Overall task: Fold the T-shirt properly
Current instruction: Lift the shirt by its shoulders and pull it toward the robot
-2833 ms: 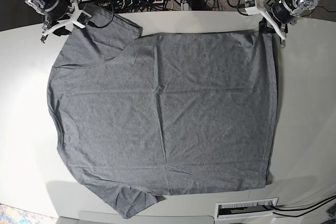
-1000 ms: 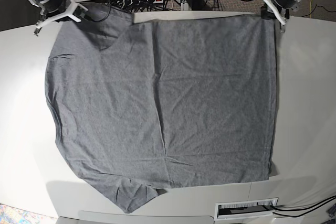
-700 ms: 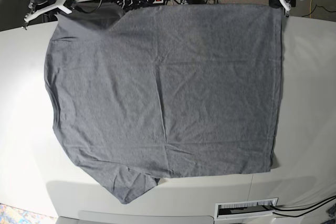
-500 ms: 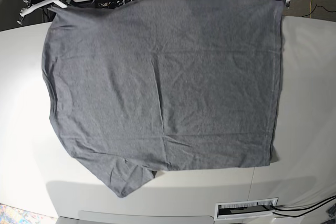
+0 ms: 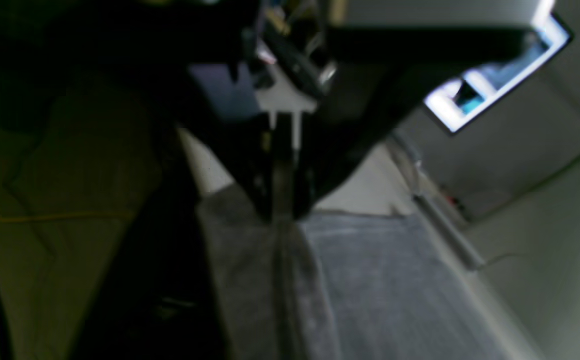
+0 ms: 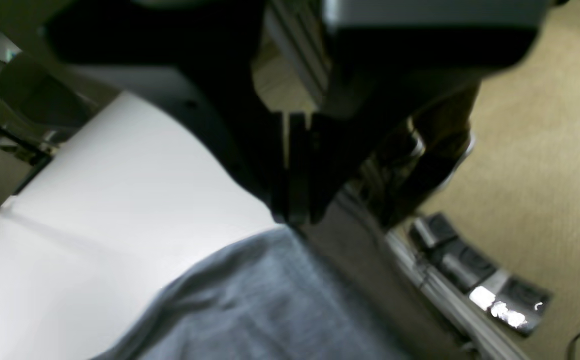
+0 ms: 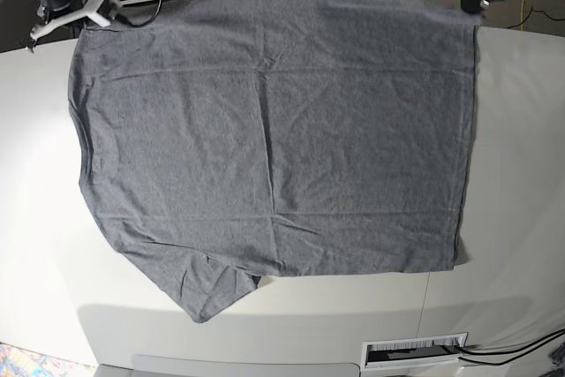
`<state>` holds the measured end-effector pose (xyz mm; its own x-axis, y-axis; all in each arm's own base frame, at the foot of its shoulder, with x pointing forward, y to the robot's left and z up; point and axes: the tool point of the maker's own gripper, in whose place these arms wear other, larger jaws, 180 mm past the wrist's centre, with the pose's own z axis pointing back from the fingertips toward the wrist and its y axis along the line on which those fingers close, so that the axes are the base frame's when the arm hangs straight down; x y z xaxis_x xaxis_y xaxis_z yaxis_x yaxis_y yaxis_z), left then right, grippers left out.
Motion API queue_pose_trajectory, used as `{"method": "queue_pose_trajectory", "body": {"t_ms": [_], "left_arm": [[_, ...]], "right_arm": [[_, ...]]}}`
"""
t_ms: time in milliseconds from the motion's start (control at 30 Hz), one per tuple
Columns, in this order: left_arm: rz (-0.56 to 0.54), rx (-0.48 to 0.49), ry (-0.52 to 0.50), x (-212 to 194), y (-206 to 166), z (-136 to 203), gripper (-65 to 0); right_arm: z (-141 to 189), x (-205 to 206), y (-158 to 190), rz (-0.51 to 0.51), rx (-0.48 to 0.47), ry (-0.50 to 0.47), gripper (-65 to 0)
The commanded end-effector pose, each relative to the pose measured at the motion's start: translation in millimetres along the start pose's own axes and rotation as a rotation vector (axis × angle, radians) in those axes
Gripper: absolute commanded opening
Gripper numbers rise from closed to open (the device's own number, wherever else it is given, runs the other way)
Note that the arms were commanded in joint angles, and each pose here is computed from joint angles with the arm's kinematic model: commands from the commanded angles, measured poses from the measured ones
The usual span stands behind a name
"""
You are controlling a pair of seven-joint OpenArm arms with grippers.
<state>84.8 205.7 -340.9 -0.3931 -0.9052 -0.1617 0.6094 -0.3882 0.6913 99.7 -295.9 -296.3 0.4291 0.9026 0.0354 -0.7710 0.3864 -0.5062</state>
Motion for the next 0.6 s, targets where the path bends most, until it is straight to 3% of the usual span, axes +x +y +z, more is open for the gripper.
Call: {"method": "queue_pose_trajectory", "body": {"t_ms": [0,167,567], "left_arm": [[-0.002,0.051,0.001,-2.2,13.5,-2.0,-65.0],[-0.012,0.148,0.003,-11.0,43.3,-18.1,-65.0],[0.105,0.285,0.073,-44.6,99.5,-45.6,-65.0]], "right_arm": [[1.7,6.0,-11.9,0.007,-0.041,-0.021,-65.0],[-0.4,22.7,-38.7,-0.012,-0.128,-0.084,-65.0],[6.8,53.1,-101.3,-0.066,-0.341,-0.204,-65.0]]}}
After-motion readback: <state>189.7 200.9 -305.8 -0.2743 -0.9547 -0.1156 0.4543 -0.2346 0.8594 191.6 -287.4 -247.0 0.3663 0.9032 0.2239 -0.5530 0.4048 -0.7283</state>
